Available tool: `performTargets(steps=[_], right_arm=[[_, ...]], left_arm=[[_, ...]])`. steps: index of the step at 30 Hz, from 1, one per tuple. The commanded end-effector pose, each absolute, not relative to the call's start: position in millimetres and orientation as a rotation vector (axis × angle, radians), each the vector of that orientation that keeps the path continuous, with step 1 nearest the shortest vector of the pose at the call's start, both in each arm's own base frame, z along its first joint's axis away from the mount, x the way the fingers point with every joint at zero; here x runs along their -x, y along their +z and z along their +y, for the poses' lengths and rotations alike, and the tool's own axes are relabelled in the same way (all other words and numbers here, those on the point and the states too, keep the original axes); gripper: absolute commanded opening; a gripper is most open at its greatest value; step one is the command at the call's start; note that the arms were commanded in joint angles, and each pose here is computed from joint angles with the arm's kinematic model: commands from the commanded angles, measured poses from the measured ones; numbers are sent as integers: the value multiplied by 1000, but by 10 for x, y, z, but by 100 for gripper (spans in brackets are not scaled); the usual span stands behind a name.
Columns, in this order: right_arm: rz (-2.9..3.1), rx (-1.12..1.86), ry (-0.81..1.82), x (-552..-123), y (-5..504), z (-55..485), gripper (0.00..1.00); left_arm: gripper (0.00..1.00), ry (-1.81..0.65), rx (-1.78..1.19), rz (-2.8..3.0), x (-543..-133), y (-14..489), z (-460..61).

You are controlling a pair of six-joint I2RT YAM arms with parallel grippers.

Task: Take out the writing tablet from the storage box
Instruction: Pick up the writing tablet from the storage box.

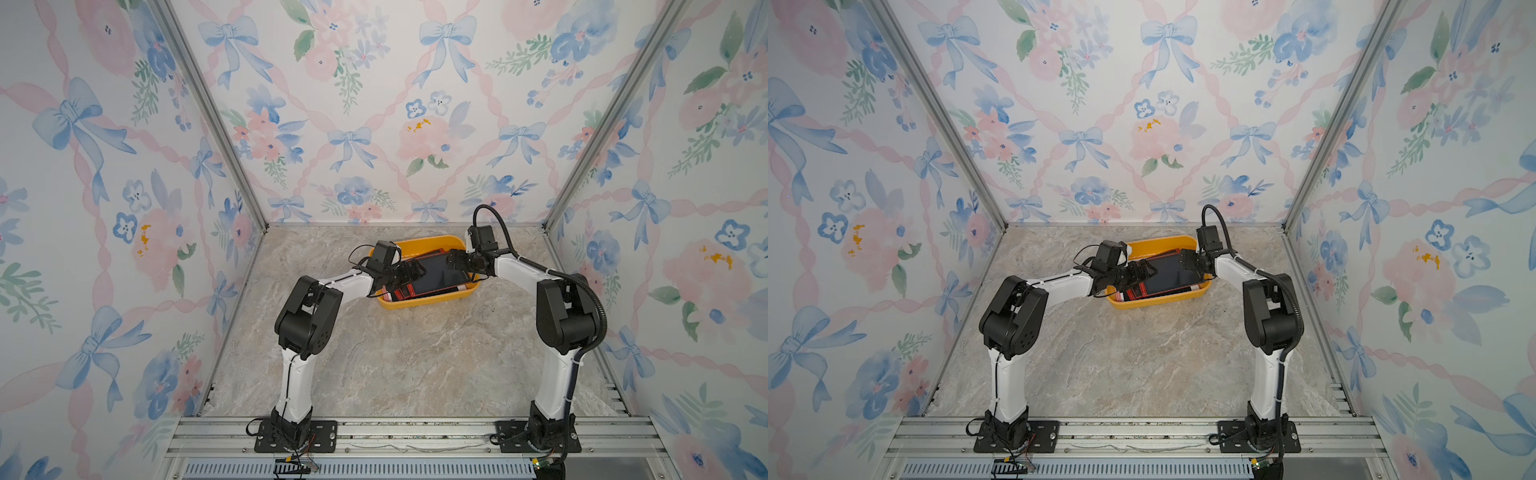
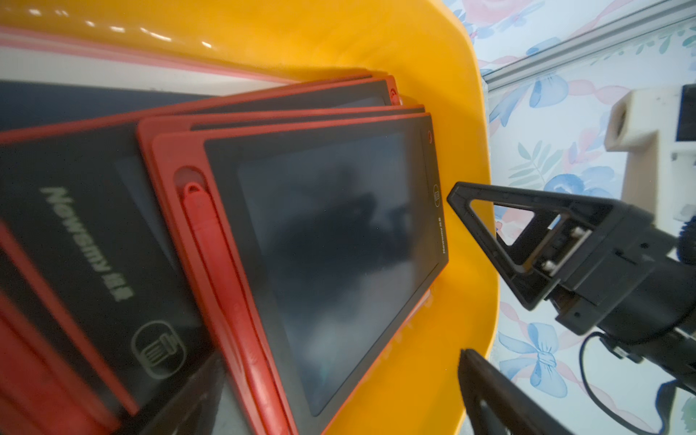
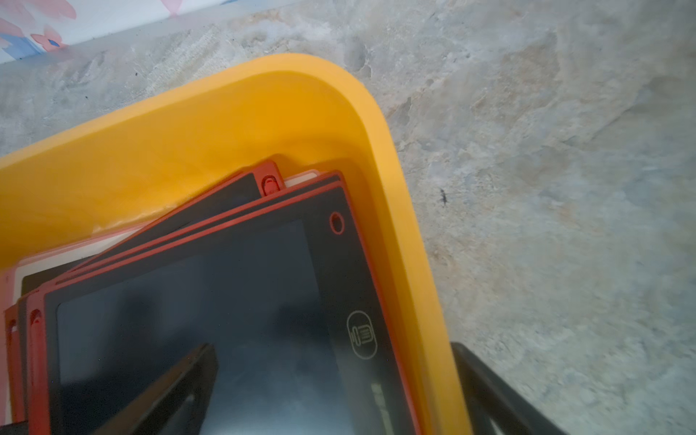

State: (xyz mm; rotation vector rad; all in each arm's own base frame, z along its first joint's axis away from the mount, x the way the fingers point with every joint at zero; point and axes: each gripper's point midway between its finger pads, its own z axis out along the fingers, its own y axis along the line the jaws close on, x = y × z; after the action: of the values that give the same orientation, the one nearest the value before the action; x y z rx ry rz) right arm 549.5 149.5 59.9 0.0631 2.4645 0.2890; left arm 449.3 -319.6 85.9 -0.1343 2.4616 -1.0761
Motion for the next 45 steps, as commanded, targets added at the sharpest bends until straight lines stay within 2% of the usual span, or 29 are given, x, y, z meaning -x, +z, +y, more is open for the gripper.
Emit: performTargets(steps=[1, 14, 23, 30, 34, 40, 45], right_arm=[[2502, -50, 387, -5389, 434, 1722, 97], [2502, -2, 451, -5300, 448, 1966, 97], [2490, -1, 425, -5295, 534, 1929, 97], [2494, -7, 404, -5294, 551, 1868, 97], [2506, -15, 403, -5282, 514, 1872, 97], [2517, -8, 388, -5258, 508, 1901, 97], [2532, 16, 357, -5243, 507, 1931, 97]], left_arm=[[98, -1198, 72, 2395, -4475, 1125, -3408], [98, -1400, -6, 2237, -4365, 1514, -3659], [97, -1346, 54, 2265, -4366, 1353, -3533], [97, -1167, 57, 2279, -4535, 1315, -3160], [94, -1181, 34, 2259, -4652, 1365, -3059], [88, -1269, -64, 2260, -4679, 1360, -3199], [87, -1267, -81, 2271, -4732, 1306, -3116]])
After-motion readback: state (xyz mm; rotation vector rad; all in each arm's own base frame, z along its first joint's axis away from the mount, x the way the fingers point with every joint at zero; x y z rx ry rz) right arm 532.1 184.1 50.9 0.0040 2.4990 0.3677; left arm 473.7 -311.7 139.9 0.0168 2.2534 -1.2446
